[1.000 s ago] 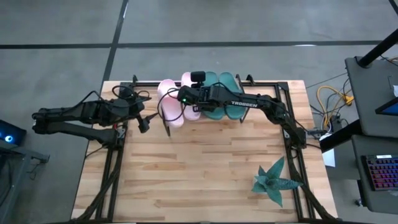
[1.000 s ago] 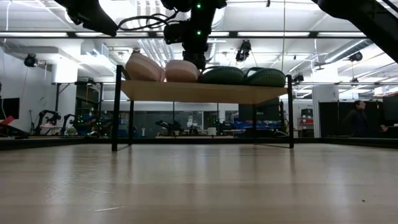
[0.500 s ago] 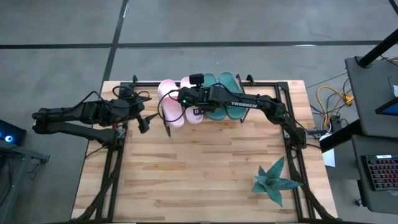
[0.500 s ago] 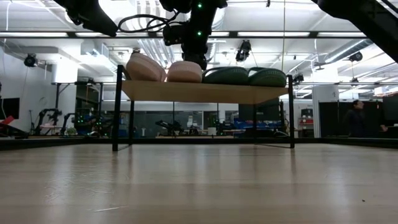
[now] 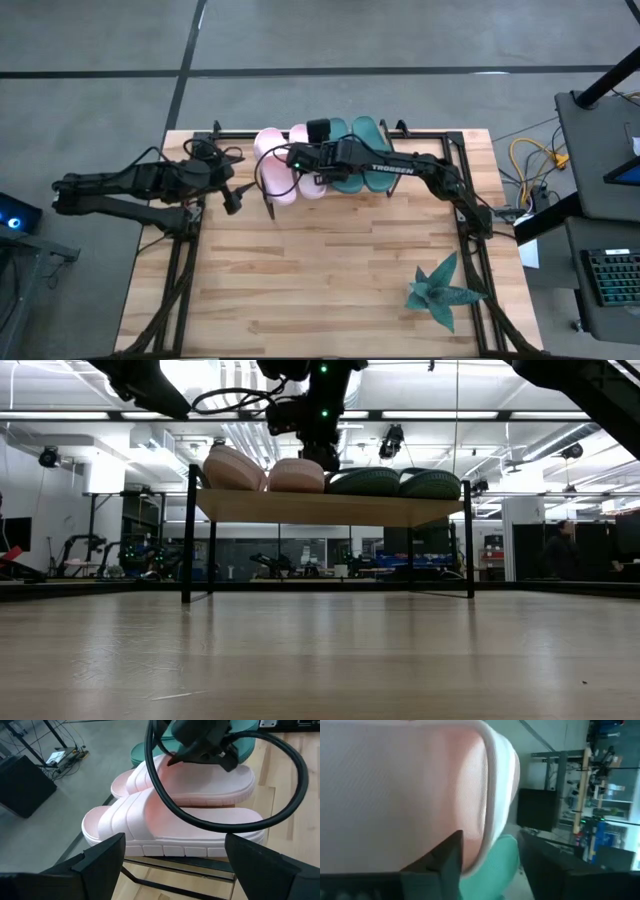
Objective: Pick and place slides into the shelf
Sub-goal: Adjust the slippers on the shelf
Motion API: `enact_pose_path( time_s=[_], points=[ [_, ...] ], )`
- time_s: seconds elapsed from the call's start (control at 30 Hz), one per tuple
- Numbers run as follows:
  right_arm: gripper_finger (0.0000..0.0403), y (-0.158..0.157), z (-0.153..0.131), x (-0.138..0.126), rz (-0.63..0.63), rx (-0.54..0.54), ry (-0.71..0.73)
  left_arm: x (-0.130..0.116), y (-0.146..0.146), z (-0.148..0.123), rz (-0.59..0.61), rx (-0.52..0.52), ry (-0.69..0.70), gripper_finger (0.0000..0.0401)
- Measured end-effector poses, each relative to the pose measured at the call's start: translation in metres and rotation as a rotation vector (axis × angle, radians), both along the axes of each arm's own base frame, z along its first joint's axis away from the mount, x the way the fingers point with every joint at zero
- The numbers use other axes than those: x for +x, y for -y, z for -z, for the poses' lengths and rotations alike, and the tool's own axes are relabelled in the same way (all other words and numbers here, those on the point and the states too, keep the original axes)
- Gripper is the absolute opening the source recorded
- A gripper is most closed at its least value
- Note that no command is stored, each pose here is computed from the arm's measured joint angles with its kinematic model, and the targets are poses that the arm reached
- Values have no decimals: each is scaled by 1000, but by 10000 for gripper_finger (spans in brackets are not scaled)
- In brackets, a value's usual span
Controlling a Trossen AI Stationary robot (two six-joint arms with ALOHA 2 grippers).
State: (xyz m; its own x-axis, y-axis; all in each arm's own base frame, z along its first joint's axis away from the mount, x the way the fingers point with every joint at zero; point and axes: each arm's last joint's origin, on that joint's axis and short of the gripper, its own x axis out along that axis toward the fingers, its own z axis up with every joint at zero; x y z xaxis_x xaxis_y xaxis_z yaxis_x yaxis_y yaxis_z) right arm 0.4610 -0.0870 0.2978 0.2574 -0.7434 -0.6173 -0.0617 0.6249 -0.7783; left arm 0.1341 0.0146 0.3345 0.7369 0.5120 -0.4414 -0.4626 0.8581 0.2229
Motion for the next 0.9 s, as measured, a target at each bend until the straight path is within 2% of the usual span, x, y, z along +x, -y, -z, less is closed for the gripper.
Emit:
enact_pose_path(
  time_s=[0.2, 0.33, 0.5, 0.63, 0.8, 0.9],
  points=[
    [216, -11, -6, 0, 39, -120, -13, 8, 0, 4, 0, 1, -38, 325],
    [221, -21, -17, -2, 23, -130, 8, 15, 0, 8, 2, 4, -69, 325],
    [215, -31, -48, -12, 50, -112, 152, 23, 0, 13, 5, 7, -112, 325],
    [210, -37, -83, -32, 29, -15, 283, 30, 1, 15, 18, 30, -145, 325],
    [208, -46, -121, -64, -85, 254, 451, 39, 3, 17, -48, 127, -195, 325],
    [208, -54, -135, -81, -135, 327, 496, 47, 7, 18, -68, 177, -226, 325]
  ],
)
